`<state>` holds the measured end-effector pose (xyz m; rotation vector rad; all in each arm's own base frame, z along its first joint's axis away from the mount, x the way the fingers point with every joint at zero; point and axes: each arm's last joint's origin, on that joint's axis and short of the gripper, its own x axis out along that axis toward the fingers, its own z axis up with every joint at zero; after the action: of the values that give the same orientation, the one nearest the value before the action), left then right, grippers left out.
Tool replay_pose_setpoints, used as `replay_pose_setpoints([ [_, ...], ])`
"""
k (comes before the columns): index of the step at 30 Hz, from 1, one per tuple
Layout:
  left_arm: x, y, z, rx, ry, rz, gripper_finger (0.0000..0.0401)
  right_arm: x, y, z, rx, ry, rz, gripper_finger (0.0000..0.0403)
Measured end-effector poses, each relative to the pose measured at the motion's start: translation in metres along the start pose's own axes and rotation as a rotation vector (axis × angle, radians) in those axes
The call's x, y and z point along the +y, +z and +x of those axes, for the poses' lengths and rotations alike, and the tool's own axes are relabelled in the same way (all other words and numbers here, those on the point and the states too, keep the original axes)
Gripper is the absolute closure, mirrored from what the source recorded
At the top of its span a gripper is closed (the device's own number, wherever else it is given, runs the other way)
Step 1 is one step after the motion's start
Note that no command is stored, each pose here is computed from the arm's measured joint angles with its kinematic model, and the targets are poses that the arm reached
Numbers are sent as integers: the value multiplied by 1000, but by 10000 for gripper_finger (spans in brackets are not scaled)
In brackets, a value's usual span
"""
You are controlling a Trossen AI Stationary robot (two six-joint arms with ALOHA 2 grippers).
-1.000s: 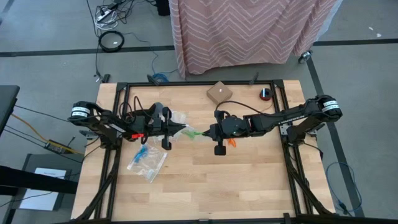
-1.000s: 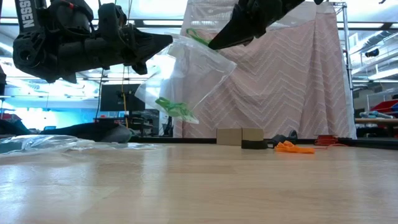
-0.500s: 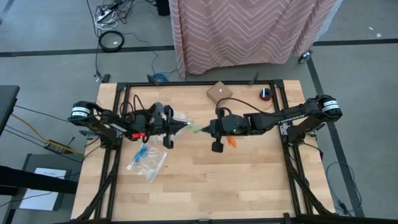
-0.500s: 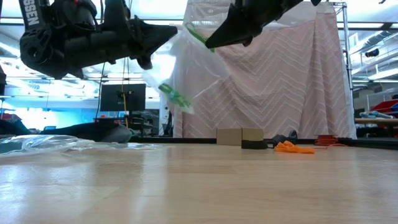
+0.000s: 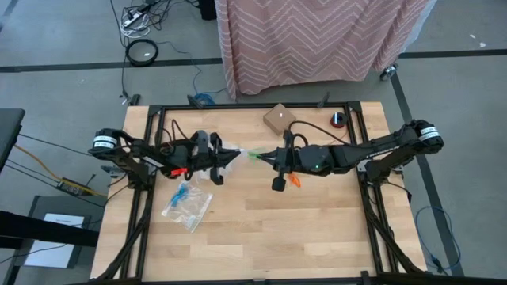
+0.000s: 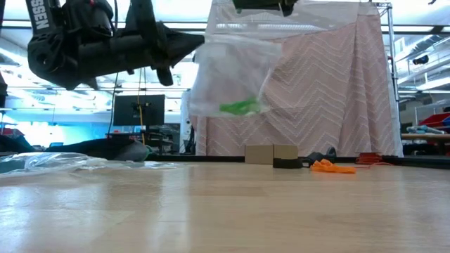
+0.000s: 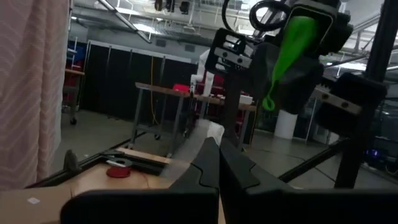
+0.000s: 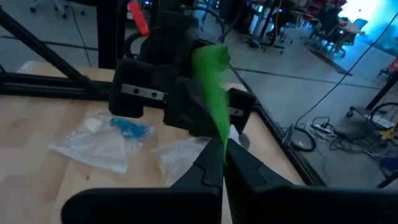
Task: Sort rubber bands
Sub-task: Put the green rubber band into the transparent zip bag
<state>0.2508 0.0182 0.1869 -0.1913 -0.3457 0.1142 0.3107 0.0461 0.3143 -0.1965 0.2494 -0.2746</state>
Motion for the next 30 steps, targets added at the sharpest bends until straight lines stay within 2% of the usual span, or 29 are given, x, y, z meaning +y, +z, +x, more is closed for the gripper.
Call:
replay_pose_setpoints([
  [6,-1,1,3,-7,-9,0,400,-3,-1,0,21,-110,-17,403],
  [24,-1,1,3,-7,-11,6,401,-15,-32,8,109,-151,66,403],
  [26,-1,1,3,-7,-11,7,401,-16,-30,9,91,-151,65,403],
  [30,-1,1,3,-7,-12,8,401,-14,-16,7,-39,-149,37,403],
])
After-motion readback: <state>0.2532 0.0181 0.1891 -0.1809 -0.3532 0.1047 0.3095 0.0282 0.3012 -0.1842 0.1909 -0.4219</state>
